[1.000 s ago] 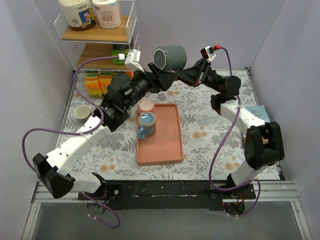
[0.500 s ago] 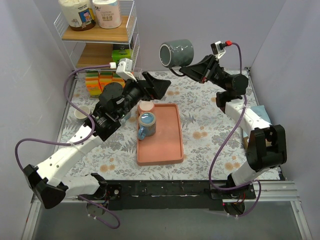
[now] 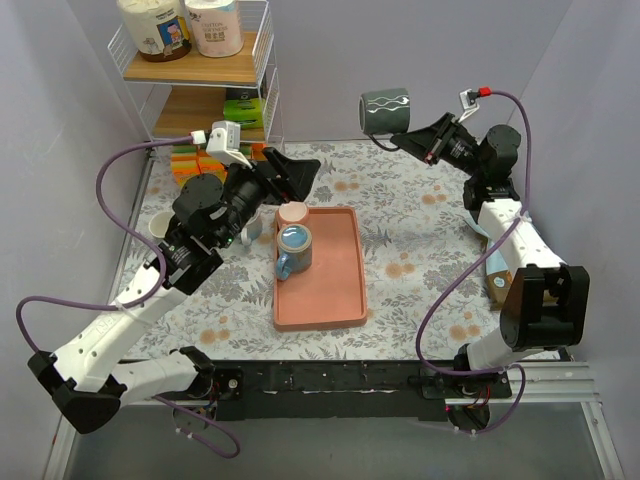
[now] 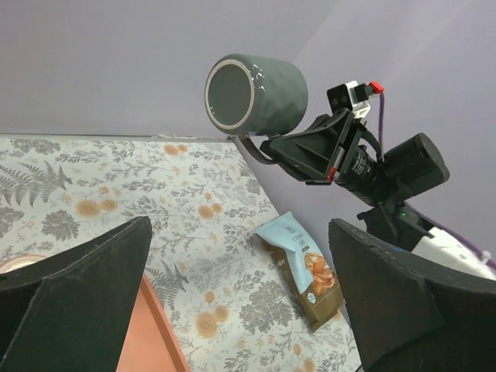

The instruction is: Turn the mug right side up

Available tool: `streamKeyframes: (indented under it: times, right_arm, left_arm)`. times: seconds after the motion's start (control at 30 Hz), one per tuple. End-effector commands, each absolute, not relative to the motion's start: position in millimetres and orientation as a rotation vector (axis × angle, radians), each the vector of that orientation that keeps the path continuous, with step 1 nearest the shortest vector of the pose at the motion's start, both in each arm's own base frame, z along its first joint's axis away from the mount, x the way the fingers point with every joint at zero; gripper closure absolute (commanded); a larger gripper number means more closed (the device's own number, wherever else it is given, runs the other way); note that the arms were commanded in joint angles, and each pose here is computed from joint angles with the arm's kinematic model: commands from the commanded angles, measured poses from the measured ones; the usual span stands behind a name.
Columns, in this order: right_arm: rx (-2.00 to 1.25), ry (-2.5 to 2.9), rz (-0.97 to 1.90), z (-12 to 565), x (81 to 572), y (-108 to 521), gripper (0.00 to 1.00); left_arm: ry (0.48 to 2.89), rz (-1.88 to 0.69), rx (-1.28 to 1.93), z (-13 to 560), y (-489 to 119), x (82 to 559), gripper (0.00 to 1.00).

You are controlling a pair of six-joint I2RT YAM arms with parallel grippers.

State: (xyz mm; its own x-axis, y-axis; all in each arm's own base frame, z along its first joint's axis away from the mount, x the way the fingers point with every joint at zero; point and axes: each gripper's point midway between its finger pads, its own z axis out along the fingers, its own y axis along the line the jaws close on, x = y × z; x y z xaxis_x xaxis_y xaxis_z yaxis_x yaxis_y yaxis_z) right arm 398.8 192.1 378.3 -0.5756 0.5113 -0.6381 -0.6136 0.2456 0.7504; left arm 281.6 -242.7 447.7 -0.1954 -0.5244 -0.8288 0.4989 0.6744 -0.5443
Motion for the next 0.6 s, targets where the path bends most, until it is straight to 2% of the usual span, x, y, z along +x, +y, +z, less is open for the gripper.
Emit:
streamKeyframes:
  times: [0.0, 0.3, 0.57]
  right_arm:
    - [-0.168, 1.567, 1.272, 389, 403, 171, 0.99]
    - [-0.086, 1.793, 0.986, 347, 439, 137, 0.99]
    - [-0.076, 1.889, 0.869, 323, 440, 131, 0.99]
  left_arm:
    - [1.559, -0.852, -0.019, 432, -240, 288, 0.02]
    - [1.592, -0.825, -0.012, 423, -242, 292, 0.02]
    - [1.614, -0.810, -0.020, 416, -241, 293, 0.02]
